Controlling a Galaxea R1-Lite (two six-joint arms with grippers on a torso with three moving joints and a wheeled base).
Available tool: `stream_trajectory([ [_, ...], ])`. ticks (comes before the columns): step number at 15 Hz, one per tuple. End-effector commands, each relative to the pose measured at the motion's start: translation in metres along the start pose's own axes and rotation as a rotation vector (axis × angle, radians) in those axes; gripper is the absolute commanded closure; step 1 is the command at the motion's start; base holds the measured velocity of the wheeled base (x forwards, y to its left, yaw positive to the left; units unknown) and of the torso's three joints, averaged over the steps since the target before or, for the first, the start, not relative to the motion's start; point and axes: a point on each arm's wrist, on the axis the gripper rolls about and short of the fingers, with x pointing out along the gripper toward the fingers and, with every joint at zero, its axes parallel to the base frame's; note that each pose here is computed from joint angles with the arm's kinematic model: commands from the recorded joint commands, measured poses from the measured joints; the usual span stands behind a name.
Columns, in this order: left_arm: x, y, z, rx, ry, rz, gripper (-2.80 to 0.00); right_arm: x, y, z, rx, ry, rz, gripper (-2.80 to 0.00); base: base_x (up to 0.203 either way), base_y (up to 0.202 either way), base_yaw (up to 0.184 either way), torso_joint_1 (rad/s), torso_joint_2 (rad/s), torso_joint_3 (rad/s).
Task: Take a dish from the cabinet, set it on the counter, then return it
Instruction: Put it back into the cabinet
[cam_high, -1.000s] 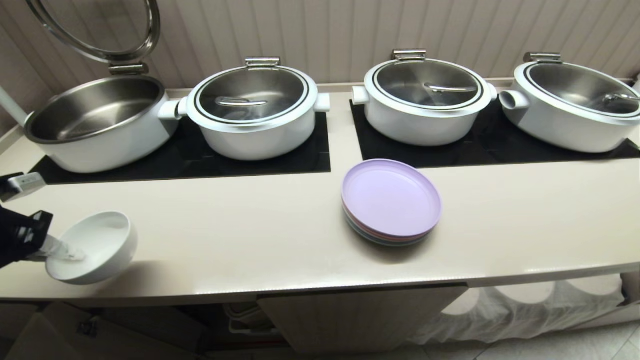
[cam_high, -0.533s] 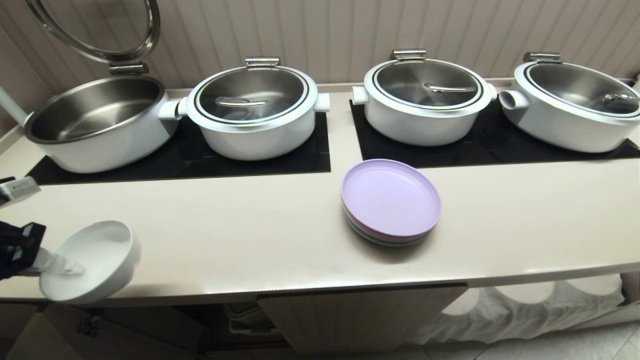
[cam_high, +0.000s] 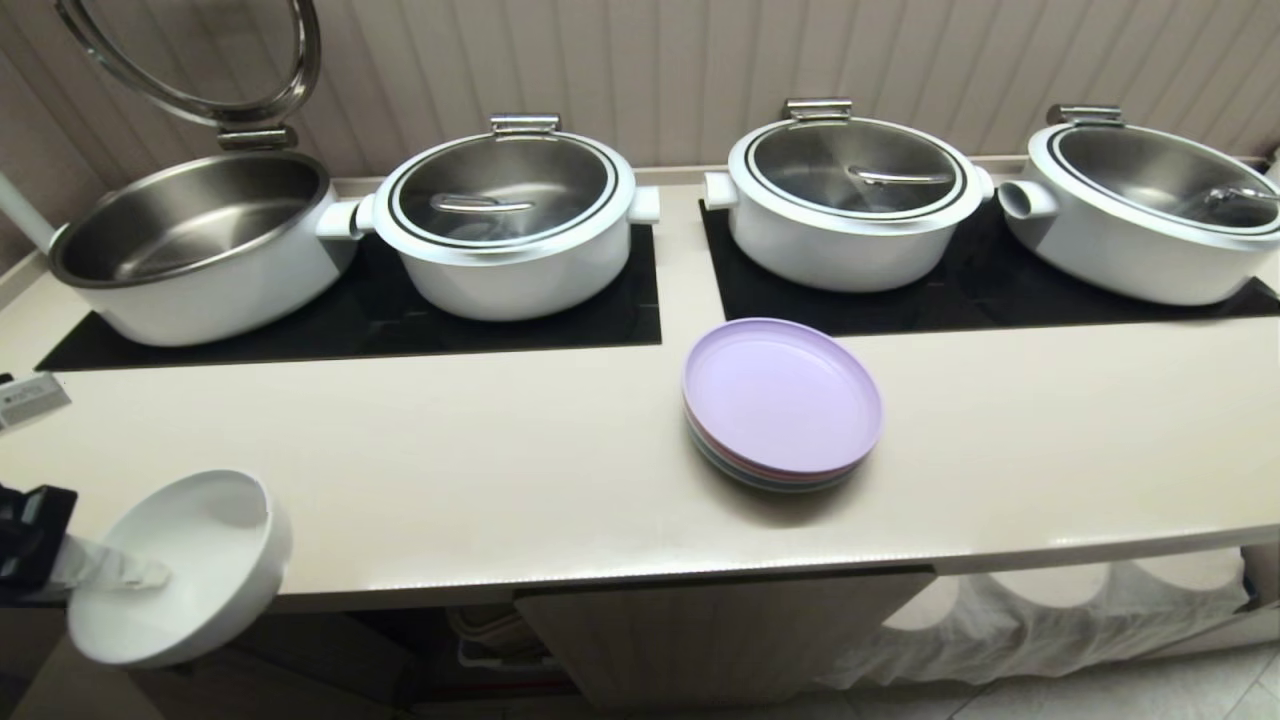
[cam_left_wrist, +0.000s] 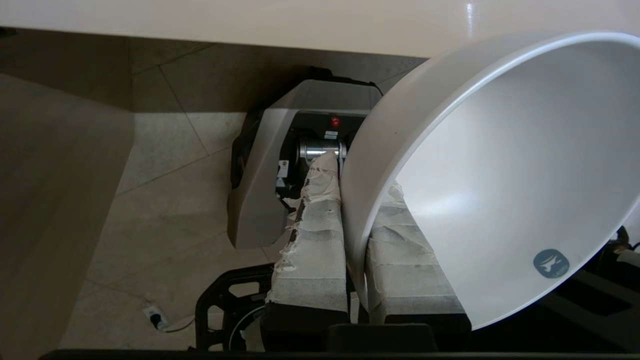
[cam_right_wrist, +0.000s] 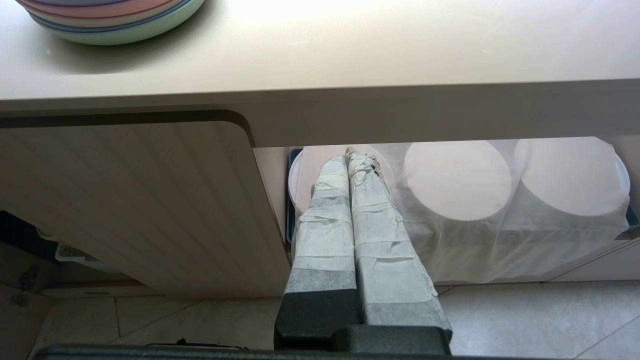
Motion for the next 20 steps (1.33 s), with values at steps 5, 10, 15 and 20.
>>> stream_trajectory([
  [5,-0.004,-0.013,-0.023,0.026,-0.001,-0.011,0.00,0.000,0.000,0.000,0.000,0.000,0.000,0.00,0.000,0.000,0.000,0.000,0.00,0.000],
  [10,-0.005,-0.025,-0.027,0.090,-0.003,-0.033,0.00,0.000,0.000,0.000,0.000,0.000,0.001,0.00,0.000,0.000,0.000,0.000,0.00,0.000],
  [15,-0.009,-0.031,-0.042,0.100,-0.017,-0.032,0.00,0.000,0.000,0.000,0.000,0.000,0.000,0.00,0.000,0.000,0.000,0.000,0.00,0.000],
  [20,-0.012,-0.046,-0.056,0.050,-0.017,-0.063,0.00,0.000,0.000,0.000,0.000,0.000,0.000,0.00,0.000,0.000,0.000,0.000,0.00,0.000],
])
